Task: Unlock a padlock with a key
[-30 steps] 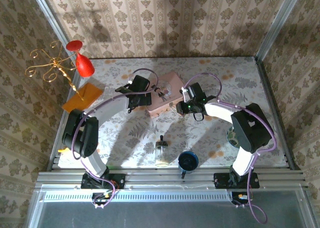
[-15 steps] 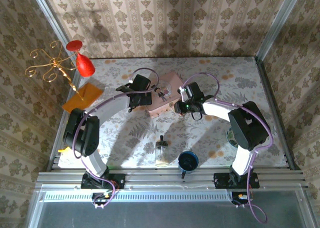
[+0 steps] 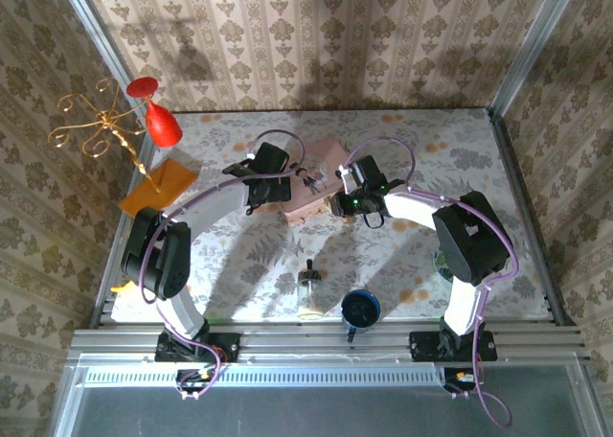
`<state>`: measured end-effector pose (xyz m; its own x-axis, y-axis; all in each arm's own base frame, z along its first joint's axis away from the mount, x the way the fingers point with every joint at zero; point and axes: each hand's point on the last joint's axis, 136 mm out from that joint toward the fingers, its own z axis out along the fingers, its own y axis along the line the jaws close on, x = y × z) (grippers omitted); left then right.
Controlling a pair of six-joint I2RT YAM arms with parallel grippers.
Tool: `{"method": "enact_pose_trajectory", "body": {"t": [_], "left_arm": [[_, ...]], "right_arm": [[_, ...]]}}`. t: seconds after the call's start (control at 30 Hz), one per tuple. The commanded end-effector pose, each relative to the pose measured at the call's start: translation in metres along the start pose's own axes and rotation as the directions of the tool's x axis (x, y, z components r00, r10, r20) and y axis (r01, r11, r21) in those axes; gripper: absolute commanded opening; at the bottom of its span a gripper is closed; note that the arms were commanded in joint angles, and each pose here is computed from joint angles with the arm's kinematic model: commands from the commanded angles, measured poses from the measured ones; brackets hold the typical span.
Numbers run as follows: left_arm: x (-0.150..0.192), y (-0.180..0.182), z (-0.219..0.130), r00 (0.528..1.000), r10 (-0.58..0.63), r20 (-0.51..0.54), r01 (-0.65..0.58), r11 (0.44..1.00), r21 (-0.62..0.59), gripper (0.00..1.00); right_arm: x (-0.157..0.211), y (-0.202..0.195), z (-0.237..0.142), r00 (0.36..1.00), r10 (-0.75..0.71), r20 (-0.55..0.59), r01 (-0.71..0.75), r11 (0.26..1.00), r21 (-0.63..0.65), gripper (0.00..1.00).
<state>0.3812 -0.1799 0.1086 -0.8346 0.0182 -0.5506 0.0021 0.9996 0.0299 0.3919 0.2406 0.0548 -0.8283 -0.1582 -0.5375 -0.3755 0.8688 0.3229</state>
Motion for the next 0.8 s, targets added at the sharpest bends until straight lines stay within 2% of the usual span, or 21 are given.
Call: {"method": "enact_pose_trajectory", "body": {"t": [0.0,0.33,0.53,0.7,0.77], "left_arm": [[0.011,-0.004,0.007,0.999,0.025,-0.047,-0.026,1.000,-0.016,1.00],[0.009,-0.006,0.006,0.999,0.022,-0.044,-0.022,1.000,-0.011,1.00],[0.007,-0.008,0.004,0.999,0.020,-0.044,-0.021,1.000,-0.007,1.00],[0.006,-0.007,0.002,0.999,0.019,-0.039,-0.020,1.000,-0.009,1.00],[0.006,-0.007,0.002,0.999,0.022,-0.040,-0.023,1.000,-0.012,1.00]], "right_arm": [[-0.003,0.015,0.009,0.999,-0.032,0.002,0.032,0.999,-0.042,0.26],[0.006,0.021,0.011,0.998,-0.057,-0.026,0.055,0.994,-0.090,0.26],[0.010,0.015,0.012,0.996,-0.074,-0.052,0.070,0.995,-0.077,0.26],[0.007,0.017,0.013,0.997,-0.062,-0.035,0.059,0.995,-0.086,0.25],[0.004,0.018,0.010,0.998,-0.054,-0.020,0.052,0.995,-0.086,0.22]]}}
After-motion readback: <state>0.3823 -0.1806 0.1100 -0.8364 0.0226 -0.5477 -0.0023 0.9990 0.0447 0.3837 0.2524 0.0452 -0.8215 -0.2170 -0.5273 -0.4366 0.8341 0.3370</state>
